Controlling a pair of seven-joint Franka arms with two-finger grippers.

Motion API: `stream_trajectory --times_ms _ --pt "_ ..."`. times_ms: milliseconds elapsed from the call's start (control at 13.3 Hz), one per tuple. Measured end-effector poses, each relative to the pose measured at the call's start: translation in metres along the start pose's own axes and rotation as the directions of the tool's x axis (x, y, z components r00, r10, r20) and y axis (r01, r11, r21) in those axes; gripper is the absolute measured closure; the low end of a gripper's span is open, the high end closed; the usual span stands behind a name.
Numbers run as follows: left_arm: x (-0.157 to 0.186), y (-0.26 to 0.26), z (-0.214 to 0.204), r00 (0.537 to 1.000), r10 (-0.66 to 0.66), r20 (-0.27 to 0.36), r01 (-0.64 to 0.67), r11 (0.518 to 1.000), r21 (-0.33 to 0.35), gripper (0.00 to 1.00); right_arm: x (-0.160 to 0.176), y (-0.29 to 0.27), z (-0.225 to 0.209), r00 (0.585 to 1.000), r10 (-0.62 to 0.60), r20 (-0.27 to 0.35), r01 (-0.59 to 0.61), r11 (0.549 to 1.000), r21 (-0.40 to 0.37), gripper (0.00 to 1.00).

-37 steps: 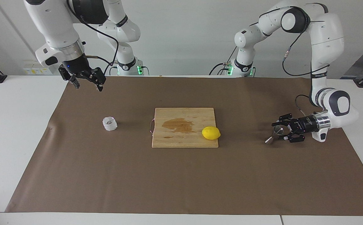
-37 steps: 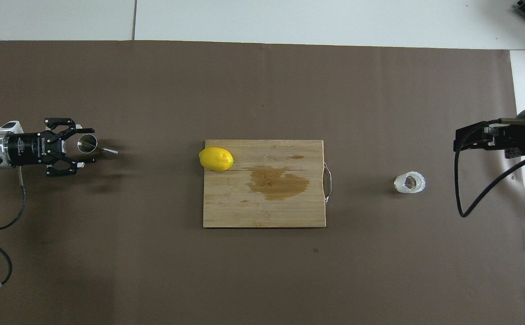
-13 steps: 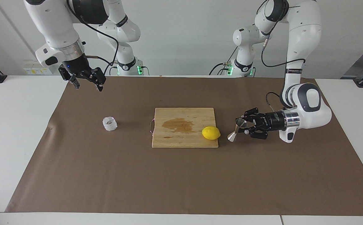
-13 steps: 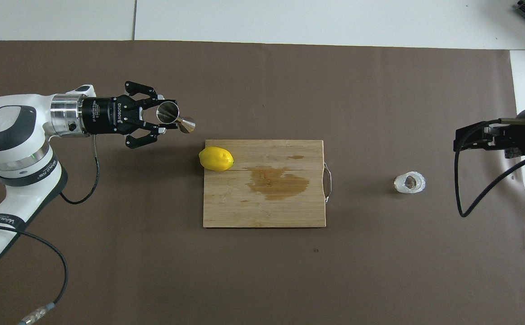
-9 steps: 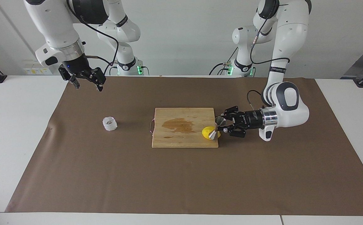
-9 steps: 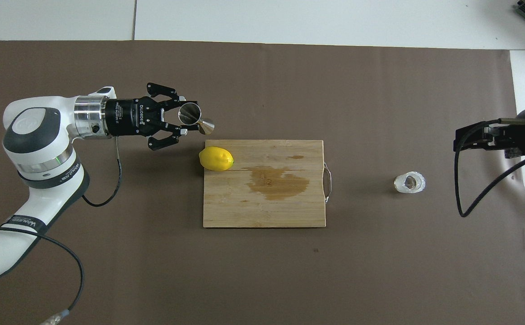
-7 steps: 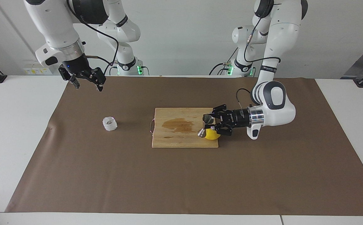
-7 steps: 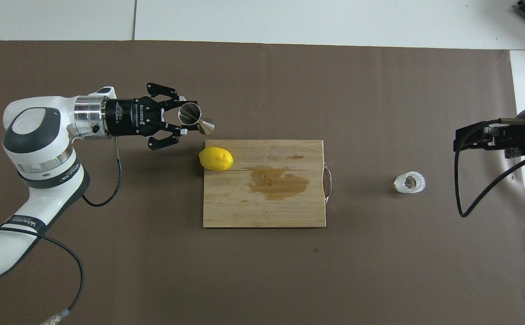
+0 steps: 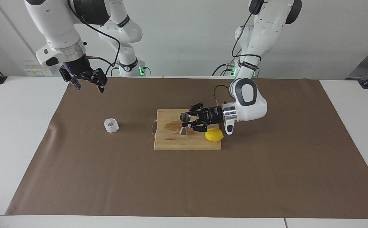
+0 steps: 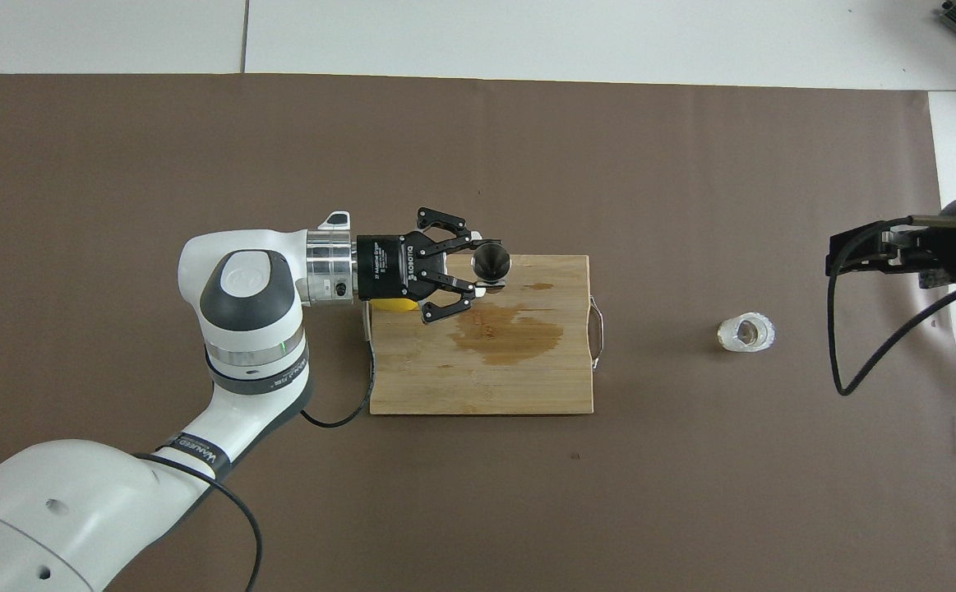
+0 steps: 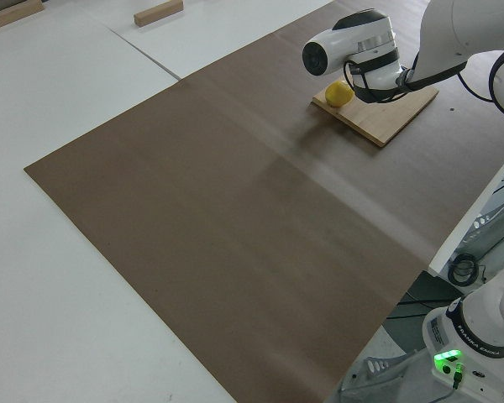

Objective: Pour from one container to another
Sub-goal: 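Lift the metal cup with the left gripper and carry it over the board, then lower the metal cup onto the board and open the left gripper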

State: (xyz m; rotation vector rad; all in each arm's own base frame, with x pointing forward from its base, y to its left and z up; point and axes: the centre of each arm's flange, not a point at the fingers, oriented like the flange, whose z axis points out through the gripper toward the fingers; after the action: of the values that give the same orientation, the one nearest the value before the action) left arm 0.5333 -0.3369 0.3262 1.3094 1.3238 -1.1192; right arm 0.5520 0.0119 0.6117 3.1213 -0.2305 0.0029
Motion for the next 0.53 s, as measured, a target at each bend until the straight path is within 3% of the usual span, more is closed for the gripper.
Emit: stream_trajectory --times_ms 528 --pt "0.027 -0.059 0.039 0.999 0.035 -0.01 -0.036 0.996 -0.077 0.51 0.0 0.0 0.0 1.0 0.0 0.0 0.0 1.0 0.0 0.0"
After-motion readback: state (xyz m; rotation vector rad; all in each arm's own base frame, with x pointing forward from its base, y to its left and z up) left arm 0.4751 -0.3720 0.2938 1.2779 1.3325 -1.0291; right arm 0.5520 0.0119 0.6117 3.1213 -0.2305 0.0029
